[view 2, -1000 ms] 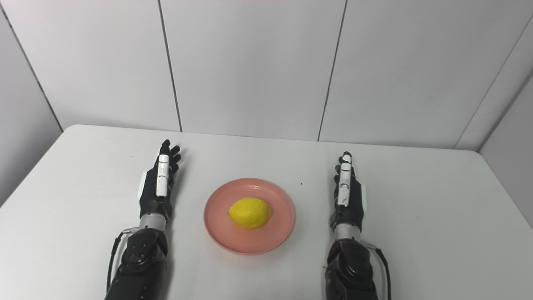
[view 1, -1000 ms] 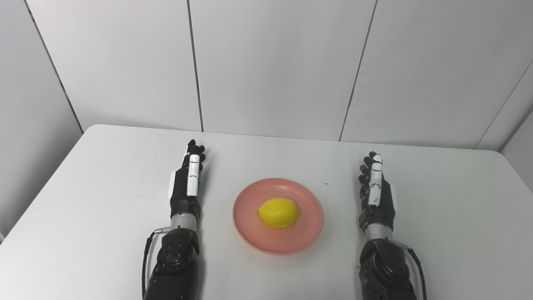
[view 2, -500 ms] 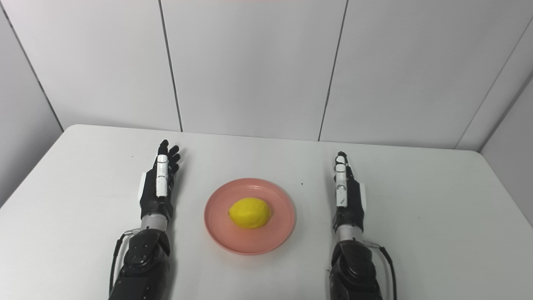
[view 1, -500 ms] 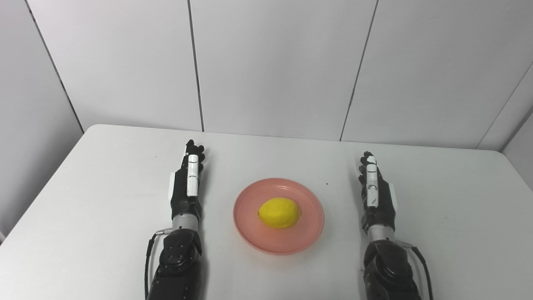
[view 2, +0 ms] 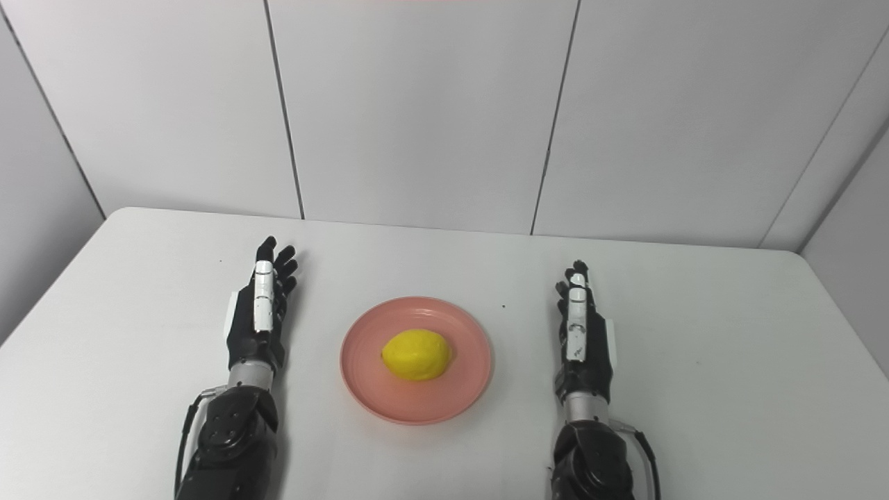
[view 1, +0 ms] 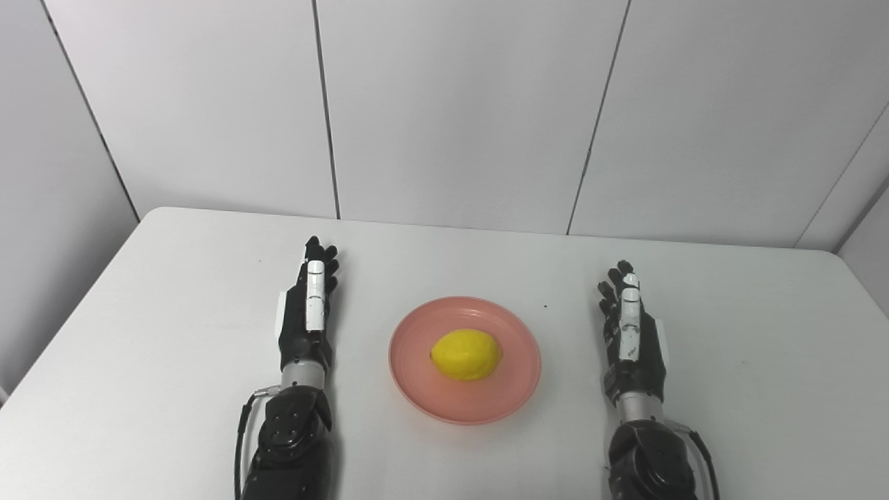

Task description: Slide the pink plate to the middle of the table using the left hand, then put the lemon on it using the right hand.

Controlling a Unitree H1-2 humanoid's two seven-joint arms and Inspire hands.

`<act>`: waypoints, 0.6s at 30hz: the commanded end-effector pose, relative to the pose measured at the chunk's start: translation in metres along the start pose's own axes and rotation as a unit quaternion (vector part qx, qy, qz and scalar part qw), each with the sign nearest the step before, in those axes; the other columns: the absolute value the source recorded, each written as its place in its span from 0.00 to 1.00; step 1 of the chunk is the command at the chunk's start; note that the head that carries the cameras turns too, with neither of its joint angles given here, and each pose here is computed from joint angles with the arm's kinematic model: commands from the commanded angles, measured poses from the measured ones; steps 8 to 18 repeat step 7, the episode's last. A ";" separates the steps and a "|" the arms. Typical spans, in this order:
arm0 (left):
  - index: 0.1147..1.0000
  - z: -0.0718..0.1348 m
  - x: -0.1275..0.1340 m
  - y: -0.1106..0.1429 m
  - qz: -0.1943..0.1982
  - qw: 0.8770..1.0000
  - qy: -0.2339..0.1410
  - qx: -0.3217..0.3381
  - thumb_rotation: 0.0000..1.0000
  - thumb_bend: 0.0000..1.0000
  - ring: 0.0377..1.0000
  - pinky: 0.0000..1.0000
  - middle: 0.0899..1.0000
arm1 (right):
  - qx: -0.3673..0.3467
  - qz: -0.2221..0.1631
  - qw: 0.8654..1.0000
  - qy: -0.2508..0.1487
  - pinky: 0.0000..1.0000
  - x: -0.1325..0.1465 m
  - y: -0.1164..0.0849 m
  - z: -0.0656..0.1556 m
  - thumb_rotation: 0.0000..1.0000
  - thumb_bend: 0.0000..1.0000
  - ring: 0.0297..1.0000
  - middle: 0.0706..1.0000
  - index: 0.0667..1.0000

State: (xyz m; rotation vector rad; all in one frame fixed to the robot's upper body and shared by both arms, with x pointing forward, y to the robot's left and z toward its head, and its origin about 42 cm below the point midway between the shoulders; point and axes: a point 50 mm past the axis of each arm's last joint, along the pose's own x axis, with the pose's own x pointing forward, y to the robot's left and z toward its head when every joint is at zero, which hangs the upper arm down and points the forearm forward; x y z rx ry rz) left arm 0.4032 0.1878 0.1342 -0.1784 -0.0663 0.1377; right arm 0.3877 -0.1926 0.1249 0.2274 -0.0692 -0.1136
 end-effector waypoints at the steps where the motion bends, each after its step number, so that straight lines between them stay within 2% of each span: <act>1: 0.94 0.007 0.002 -0.003 -0.010 1.000 0.000 0.001 0.97 0.73 0.93 0.95 0.91 | 0.021 -0.018 0.999 0.027 1.00 -0.011 -0.004 -0.015 0.95 0.75 0.94 0.95 0.94; 18: 0.94 0.006 0.002 -0.003 -0.015 1.000 0.003 0.002 0.97 0.73 0.93 0.96 0.91 | 0.025 -0.021 0.999 0.027 1.00 -0.011 -0.005 -0.016 0.94 0.73 0.94 0.94 0.92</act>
